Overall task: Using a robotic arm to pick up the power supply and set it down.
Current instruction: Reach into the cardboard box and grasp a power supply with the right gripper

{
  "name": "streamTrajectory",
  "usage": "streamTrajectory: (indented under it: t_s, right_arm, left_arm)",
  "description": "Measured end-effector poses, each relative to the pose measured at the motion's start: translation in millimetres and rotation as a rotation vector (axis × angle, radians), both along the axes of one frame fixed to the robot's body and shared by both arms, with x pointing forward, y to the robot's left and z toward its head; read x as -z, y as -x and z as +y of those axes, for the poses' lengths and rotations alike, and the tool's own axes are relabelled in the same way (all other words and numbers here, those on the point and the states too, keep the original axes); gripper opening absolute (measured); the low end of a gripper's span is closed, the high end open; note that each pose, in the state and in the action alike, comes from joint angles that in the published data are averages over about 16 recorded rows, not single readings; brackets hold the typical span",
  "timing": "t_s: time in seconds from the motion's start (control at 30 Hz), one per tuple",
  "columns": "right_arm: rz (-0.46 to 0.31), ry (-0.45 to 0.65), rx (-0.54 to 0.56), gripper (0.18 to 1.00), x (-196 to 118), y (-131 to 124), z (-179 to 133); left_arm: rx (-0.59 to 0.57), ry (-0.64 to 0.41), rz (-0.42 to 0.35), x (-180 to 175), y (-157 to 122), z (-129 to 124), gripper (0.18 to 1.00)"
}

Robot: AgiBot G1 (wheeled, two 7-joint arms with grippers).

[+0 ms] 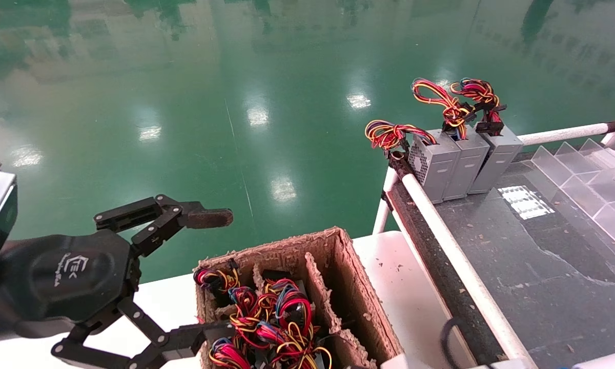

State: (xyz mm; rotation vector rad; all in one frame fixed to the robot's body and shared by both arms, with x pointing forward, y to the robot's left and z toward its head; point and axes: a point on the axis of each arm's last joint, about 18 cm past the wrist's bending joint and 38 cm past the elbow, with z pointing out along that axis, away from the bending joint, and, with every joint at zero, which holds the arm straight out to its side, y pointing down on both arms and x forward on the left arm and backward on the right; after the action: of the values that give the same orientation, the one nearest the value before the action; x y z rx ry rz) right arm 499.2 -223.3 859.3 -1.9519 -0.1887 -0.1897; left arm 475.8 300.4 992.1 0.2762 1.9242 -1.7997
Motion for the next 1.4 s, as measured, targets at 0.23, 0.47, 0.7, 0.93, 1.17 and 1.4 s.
streamTrajectory:
  t_s: [0.23, 0.47, 0.7, 0.93, 1.17, 1.4]
  right_arm:
    - [0.027, 0.028, -0.022, 1.001, 16, -3, 18]
    - [0.046, 0.056, -0.027, 1.001, 28, -10, 32]
    - [0.060, 0.075, -0.030, 1.001, 35, -18, 45]
    - [0.063, 0.072, -0.044, 1.001, 36, -20, 52]
    - [0.061, 0.067, -0.065, 1.001, 36, -16, 53]
    - [0.078, 0.074, -0.075, 1.001, 42, -12, 52]
  left_arm:
    - [0.000, 0.000, 0.000, 0, 0, 0, 1.000]
    - [0.000, 0.000, 0.000, 0, 0, 0, 1.001]
    - [0.000, 0.000, 0.000, 0, 0, 0, 1.001]
    - [0.000, 0.000, 0.000, 0, 0, 0, 1.001]
    - [0.000, 0.000, 0.000, 0, 0, 0, 1.001]
    - [0.000, 0.000, 0.000, 0, 0, 0, 1.001]
